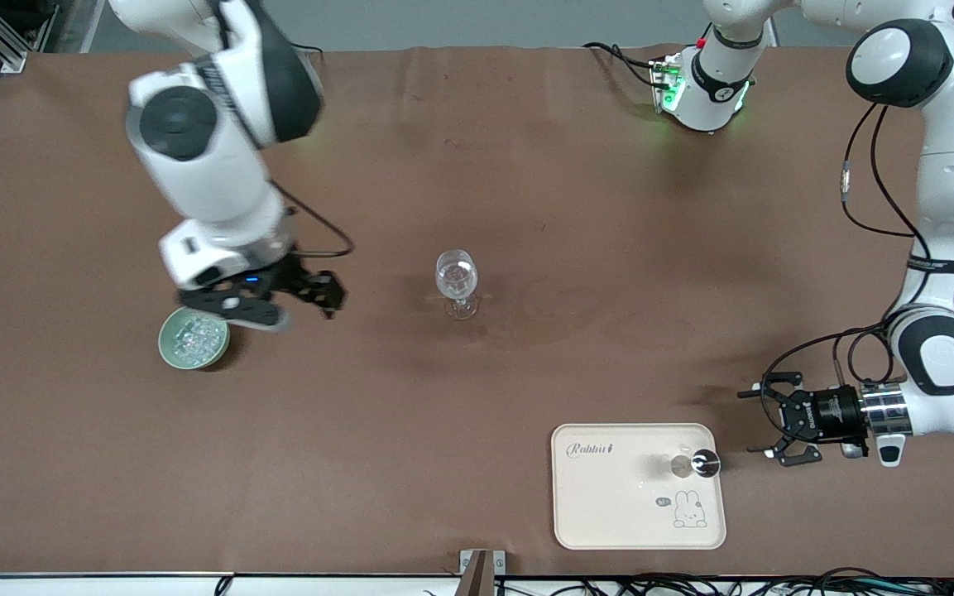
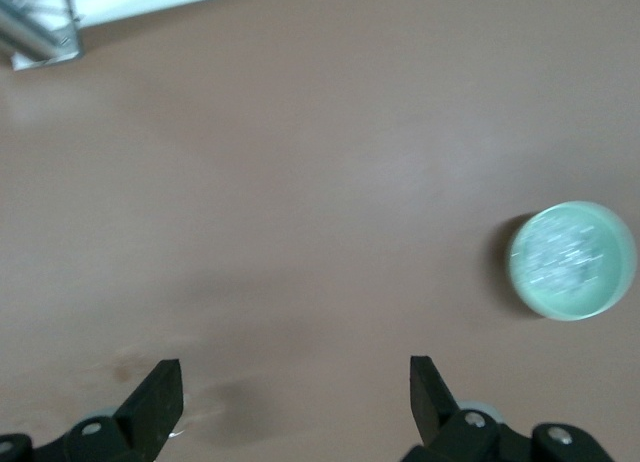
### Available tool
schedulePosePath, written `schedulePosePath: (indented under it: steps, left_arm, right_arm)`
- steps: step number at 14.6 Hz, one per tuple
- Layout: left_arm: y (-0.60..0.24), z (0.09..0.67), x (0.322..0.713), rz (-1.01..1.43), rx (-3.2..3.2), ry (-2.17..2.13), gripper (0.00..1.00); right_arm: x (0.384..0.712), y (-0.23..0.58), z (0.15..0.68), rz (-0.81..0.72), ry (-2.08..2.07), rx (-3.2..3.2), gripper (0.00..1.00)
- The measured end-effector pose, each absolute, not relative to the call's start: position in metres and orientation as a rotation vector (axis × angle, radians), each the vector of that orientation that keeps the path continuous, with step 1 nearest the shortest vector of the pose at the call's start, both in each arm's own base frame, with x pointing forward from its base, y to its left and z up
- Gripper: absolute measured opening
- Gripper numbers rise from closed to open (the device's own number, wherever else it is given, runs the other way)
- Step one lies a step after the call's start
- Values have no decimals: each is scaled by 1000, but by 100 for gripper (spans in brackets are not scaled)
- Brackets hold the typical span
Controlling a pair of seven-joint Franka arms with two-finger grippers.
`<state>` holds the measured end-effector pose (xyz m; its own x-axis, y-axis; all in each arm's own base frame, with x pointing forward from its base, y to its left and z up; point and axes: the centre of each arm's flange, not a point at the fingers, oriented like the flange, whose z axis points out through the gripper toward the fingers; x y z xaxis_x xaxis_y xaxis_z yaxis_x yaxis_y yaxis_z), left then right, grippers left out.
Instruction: Pour wine and add ice with both arms
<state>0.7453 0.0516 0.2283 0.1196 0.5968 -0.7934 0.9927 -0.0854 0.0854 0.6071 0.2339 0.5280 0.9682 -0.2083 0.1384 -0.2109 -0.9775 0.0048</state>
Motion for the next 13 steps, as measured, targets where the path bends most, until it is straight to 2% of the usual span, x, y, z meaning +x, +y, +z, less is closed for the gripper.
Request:
schedulePosePath:
  steps: [2, 5, 10, 13]
  left_arm:
    - [53, 255, 742, -761, 1881, 1526, 100]
    - [47, 306, 740, -646, 2068, 1498, 100]
    - [-1, 410, 728, -374, 2486, 1308, 100]
    - [-15, 465, 710, -220, 2784, 999, 100]
  right_arm:
    - [612, 166, 554, 217, -277, 3088, 100]
    - [596, 90, 589, 178, -223, 3074, 100]
    - [556, 36, 637, 132, -115, 3068, 100]
    - [544, 14, 645, 99, -83, 3080, 100]
